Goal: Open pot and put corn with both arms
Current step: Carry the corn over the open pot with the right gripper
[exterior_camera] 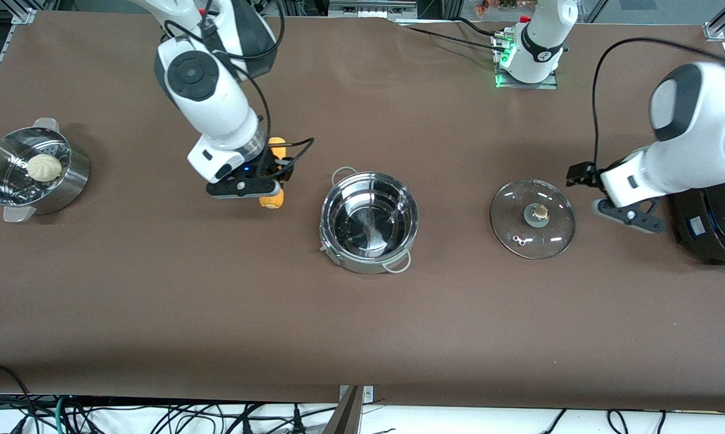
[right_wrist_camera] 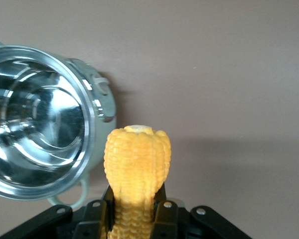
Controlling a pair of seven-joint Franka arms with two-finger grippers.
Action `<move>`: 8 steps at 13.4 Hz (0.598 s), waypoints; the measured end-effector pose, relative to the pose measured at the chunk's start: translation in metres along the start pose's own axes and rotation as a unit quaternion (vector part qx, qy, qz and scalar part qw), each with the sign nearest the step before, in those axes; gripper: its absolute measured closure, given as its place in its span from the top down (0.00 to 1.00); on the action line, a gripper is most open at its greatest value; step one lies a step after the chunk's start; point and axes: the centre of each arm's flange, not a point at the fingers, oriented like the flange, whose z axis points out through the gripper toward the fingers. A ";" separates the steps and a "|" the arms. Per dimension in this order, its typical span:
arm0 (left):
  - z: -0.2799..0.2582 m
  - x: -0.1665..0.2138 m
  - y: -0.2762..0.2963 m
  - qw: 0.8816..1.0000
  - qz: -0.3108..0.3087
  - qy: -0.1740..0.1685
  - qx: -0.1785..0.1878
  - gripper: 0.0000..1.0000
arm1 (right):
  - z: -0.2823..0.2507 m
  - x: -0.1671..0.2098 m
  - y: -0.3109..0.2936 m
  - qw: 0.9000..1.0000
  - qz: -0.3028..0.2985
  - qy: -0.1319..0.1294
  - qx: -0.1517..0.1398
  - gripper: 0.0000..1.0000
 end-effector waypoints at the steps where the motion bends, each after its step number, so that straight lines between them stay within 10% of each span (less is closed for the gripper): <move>1: -0.022 -0.008 -0.004 1.000 -0.007 -0.006 -0.003 1.00 | 0.002 -0.003 -0.019 1.000 0.009 -0.002 -0.001 0.30; 8: -0.113 -0.059 -0.049 0.997 -0.061 0.049 0.023 1.00 | 0.057 0.001 -0.109 0.999 0.031 -0.008 -0.009 0.28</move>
